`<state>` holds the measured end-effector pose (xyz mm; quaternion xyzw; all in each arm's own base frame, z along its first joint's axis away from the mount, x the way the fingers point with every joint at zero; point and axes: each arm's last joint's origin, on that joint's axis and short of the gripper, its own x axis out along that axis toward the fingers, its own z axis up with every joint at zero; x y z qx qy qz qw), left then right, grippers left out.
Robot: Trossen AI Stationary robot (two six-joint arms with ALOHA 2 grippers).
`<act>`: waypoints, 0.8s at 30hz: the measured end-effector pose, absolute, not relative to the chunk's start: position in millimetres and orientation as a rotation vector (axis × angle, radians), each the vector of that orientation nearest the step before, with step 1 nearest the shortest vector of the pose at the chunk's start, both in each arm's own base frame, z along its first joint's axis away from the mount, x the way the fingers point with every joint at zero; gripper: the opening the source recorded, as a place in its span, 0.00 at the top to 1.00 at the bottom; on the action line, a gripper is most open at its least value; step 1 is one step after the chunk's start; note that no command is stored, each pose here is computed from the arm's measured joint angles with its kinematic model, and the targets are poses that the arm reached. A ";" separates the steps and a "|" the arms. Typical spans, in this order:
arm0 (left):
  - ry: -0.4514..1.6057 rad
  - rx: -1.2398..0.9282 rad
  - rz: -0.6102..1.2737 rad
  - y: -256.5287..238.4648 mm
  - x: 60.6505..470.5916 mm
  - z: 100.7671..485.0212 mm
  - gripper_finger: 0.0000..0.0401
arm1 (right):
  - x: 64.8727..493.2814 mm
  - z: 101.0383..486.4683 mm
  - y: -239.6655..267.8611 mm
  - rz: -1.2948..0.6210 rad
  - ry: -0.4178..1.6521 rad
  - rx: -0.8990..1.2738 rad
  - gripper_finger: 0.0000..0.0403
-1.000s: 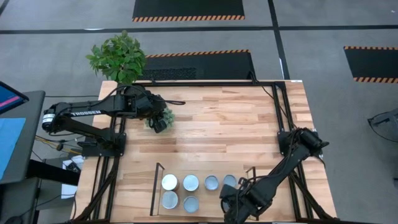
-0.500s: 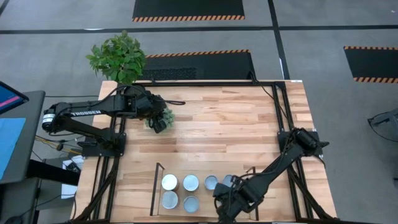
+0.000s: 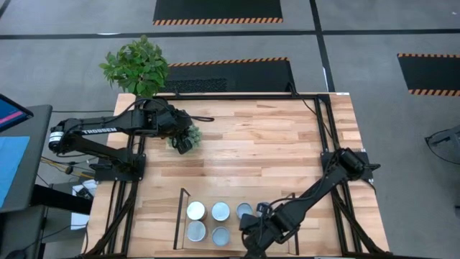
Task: Pick and place cans onto a shelf
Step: Adjust the cans on the shelf
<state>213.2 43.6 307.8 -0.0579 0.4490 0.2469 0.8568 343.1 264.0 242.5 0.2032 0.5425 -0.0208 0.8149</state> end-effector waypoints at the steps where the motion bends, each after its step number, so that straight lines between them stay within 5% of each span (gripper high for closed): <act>1: 0.943 -0.122 0.519 43.6 213.2 307.8 0.85 | 343.7 242.8 264.0 -0.039 1.152 0.433 0.98; 12: 0.946 -0.110 0.513 43.7 213.2 307.8 0.85 | 344.8 258.5 262.1 -0.139 1.043 0.425 0.99; 24: 0.946 -0.110 0.513 43.6 213.2 307.8 0.85 | 323.6 252.0 269.7 -0.286 1.160 0.534 0.99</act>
